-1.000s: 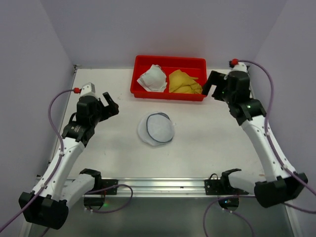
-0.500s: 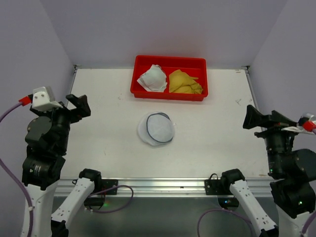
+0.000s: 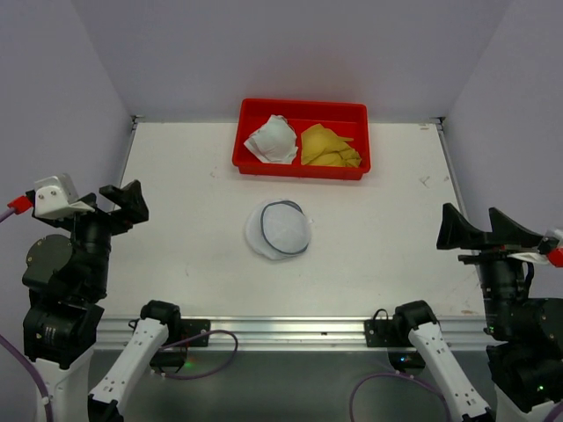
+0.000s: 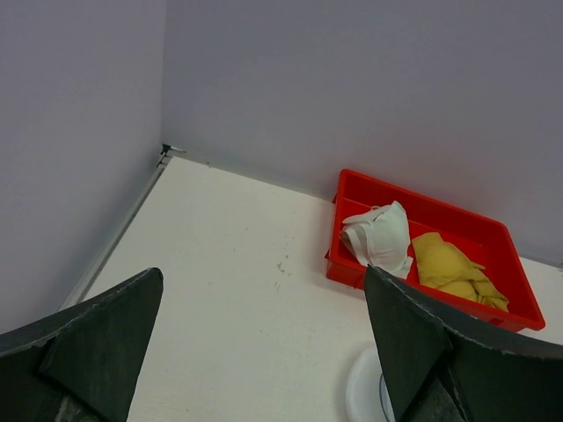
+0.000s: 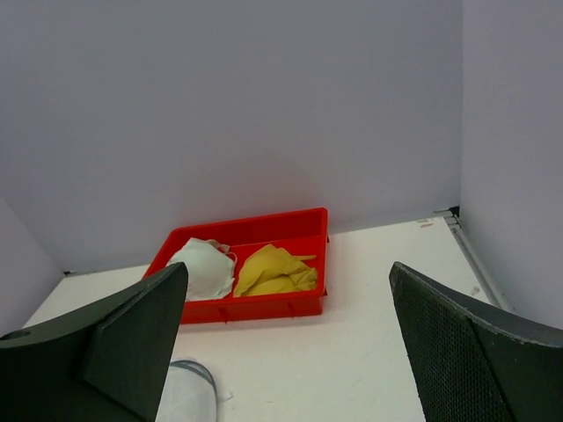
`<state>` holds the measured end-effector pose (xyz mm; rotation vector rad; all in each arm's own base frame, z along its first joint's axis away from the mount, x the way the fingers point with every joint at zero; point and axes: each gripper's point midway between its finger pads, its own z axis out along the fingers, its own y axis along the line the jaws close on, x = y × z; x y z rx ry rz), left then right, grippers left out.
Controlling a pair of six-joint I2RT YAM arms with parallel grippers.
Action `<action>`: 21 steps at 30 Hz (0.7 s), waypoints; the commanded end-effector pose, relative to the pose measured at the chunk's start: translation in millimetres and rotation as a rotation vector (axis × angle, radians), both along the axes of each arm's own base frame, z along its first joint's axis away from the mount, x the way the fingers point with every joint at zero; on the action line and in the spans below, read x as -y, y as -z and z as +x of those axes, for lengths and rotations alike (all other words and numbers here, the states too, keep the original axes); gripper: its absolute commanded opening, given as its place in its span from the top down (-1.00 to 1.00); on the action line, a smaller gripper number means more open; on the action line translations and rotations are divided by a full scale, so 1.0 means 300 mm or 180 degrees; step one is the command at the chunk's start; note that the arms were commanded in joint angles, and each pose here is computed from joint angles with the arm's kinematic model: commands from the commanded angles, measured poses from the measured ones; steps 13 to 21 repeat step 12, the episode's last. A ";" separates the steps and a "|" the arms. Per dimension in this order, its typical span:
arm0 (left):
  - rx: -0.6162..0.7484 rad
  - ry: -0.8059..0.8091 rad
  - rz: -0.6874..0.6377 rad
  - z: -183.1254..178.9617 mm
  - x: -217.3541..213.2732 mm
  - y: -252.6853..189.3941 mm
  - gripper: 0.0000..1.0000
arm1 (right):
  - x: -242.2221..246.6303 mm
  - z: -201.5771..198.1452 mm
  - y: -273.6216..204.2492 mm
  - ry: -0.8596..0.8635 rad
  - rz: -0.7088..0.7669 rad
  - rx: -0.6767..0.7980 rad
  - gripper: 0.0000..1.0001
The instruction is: Unzip the laundry bag and remove the bra
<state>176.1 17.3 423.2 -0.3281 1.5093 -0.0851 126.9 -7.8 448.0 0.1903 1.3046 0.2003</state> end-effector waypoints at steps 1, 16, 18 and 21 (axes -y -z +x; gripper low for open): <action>-0.0087 0.0041 0.0062 0.009 0.008 0.016 -1.00 | -0.016 0.016 0.009 -0.0062 -0.0089 -0.0014 -0.97; -0.0116 0.0164 -0.0020 0.071 0.046 0.017 -1.00 | -0.019 0.027 0.007 -0.0063 -0.0086 -0.0013 -0.97; -0.0116 0.0164 -0.0020 0.071 0.046 0.017 -1.00 | -0.019 0.027 0.007 -0.0063 -0.0086 -0.0013 -0.97; -0.0116 0.0164 -0.0020 0.071 0.046 0.017 -1.00 | -0.019 0.027 0.007 -0.0063 -0.0086 -0.0013 -0.97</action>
